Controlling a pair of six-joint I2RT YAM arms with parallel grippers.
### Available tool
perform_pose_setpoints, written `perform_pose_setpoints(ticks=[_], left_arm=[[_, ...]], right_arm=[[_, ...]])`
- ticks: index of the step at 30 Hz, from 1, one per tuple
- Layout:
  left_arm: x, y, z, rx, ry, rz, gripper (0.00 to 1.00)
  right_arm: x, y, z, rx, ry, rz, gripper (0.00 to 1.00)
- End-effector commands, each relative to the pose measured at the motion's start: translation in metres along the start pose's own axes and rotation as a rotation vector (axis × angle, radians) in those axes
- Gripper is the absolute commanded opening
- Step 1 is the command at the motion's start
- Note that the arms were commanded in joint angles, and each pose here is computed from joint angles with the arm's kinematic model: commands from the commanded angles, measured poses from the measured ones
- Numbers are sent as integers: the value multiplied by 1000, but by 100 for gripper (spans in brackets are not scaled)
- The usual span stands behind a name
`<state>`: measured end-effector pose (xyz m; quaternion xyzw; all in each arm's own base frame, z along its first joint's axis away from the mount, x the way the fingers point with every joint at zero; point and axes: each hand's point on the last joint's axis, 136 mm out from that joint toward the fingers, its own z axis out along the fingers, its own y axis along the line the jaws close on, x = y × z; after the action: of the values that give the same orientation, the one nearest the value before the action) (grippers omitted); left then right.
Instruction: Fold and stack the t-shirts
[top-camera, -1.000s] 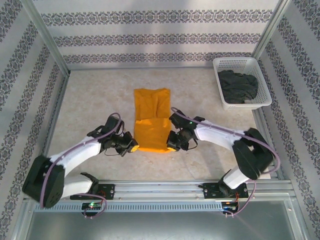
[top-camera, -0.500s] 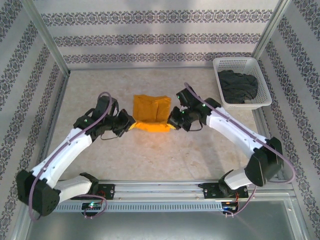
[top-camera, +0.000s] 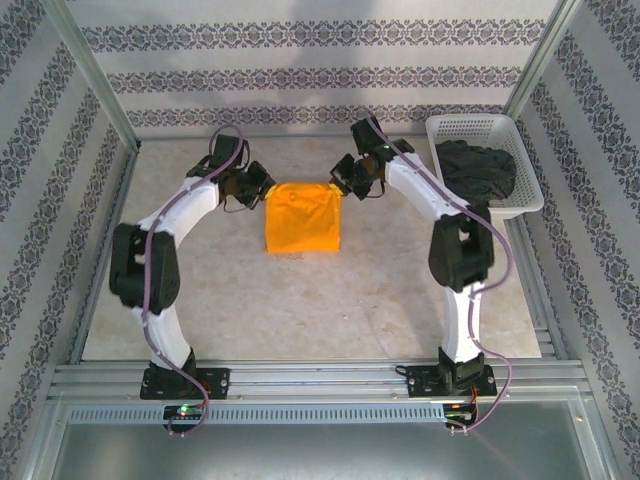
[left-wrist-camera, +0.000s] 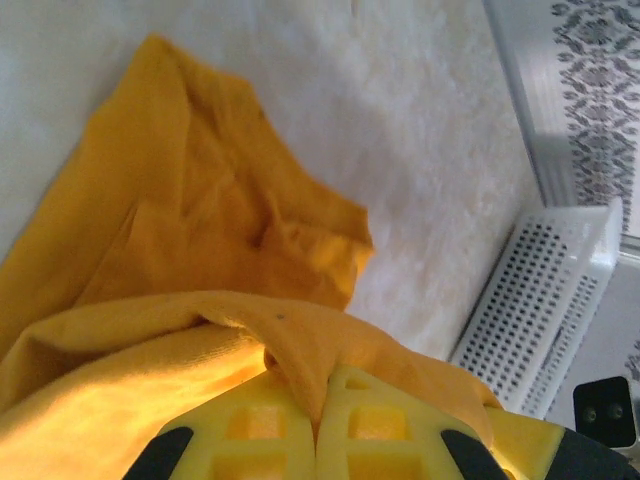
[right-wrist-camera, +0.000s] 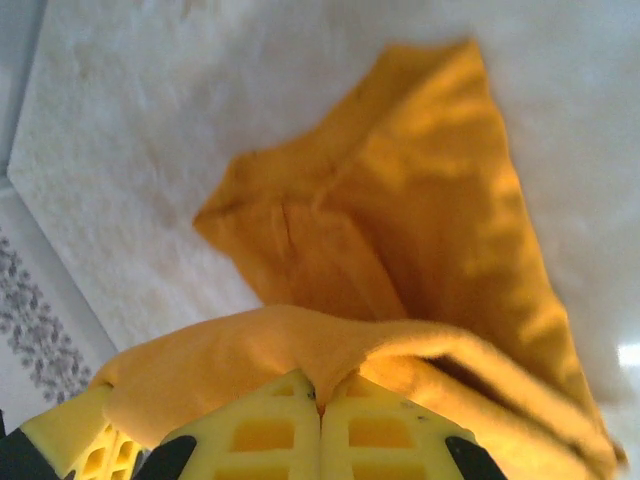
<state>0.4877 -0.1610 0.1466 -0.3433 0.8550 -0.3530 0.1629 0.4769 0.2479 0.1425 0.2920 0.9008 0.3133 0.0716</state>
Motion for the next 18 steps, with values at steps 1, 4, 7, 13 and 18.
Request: perform_pose_setpoints(ticks=[1,4,7,13,18], left_arm=[[-30,-10,25,55,-6,43,5],[-50,-17,29,87,-45,35,24],[-54,-32,6,88,-87,79,51],[3,-9,-45,67,-89,40,59],[95,26,-51,120,-20,-132,58]], right_arm=[[-31,6,24,-31,13,-57,13],[-46,23,29,-85,43,-134,37],[-52,34,6,-82,16,-209,46],[-32,23,-44,-108,-45,-213,49],[25,-11,-70,-206,-70,-213,54]])
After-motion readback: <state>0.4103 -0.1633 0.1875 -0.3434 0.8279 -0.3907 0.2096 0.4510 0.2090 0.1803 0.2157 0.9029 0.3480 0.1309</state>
